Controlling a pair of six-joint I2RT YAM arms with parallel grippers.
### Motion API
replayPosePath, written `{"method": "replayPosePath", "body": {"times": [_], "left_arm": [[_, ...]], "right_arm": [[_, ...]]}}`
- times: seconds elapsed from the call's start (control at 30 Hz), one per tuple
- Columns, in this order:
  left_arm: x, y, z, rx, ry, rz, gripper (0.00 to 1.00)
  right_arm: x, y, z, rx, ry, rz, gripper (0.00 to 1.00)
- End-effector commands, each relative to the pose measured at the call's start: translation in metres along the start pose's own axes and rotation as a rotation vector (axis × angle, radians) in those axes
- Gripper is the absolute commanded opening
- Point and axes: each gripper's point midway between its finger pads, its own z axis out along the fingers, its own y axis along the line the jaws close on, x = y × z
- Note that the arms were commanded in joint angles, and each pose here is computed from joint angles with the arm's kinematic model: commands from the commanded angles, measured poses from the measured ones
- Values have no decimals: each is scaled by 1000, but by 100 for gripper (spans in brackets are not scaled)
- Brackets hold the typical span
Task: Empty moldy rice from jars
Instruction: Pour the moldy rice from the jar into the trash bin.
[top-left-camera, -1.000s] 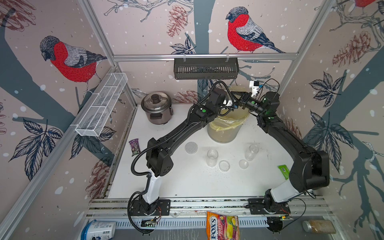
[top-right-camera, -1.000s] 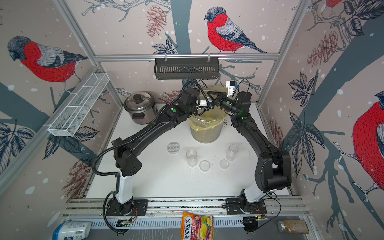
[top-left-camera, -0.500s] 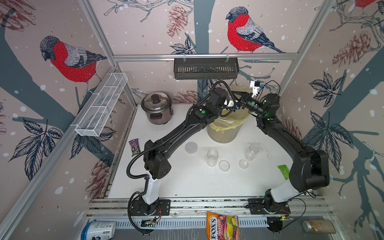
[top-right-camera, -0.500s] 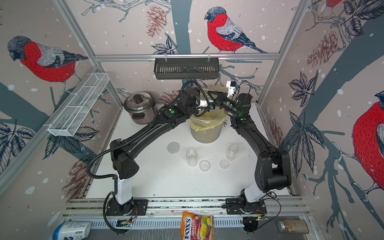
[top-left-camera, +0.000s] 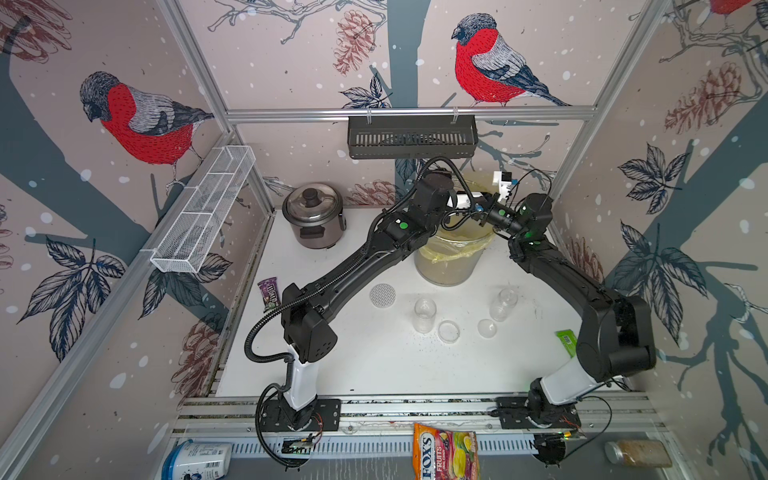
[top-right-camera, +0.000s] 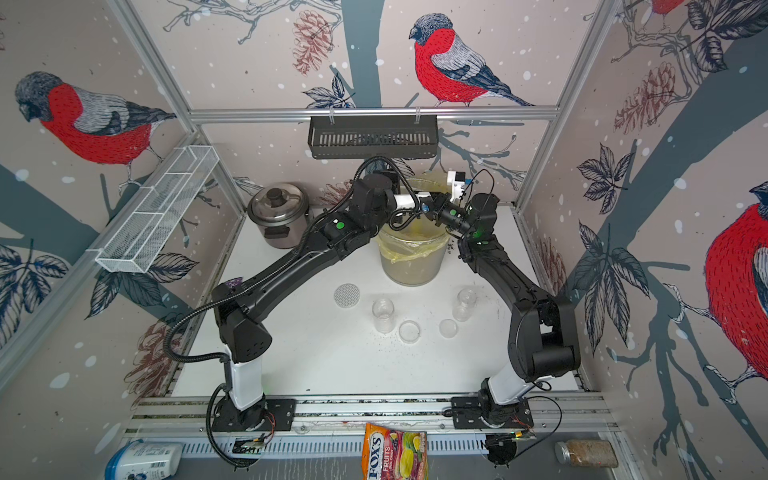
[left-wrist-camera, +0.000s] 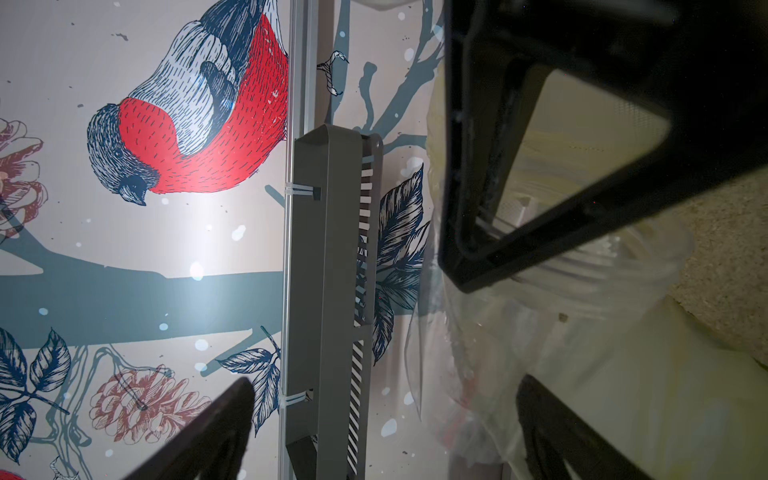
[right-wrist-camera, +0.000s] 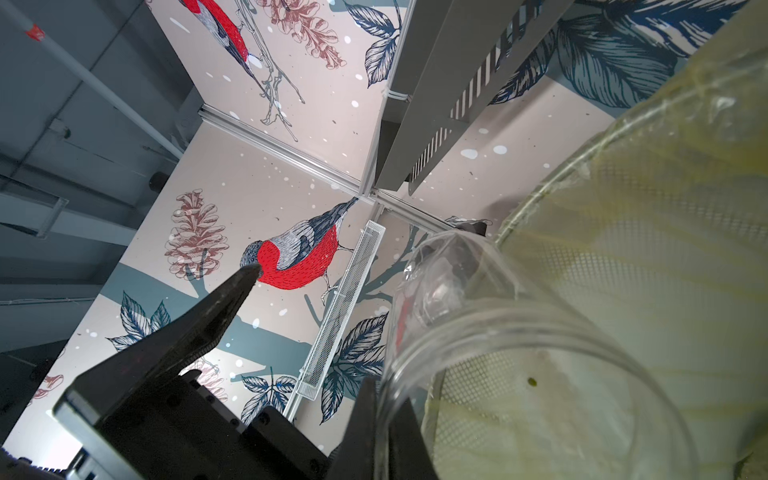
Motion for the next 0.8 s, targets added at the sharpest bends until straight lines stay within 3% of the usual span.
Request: {"method": "replayPosePath", "body": {"times": [0.0, 0.4, 0.57, 0.77], "left_arm": [[6, 29, -8, -68, 0, -61, 97], [21, 78, -41, -164, -48, -265, 97], [19, 92, -58, -187, -140, -417, 97], [24, 91, -67, -227, -175, -505, 97]], "right_arm": [[7, 36, -6, -166, 43, -25, 0], [12, 80, -48, -559, -30, -14, 0], [12, 81, -49, -569, -53, -31, 0], [4, 95, -49, -612, -106, -59, 0]]}}
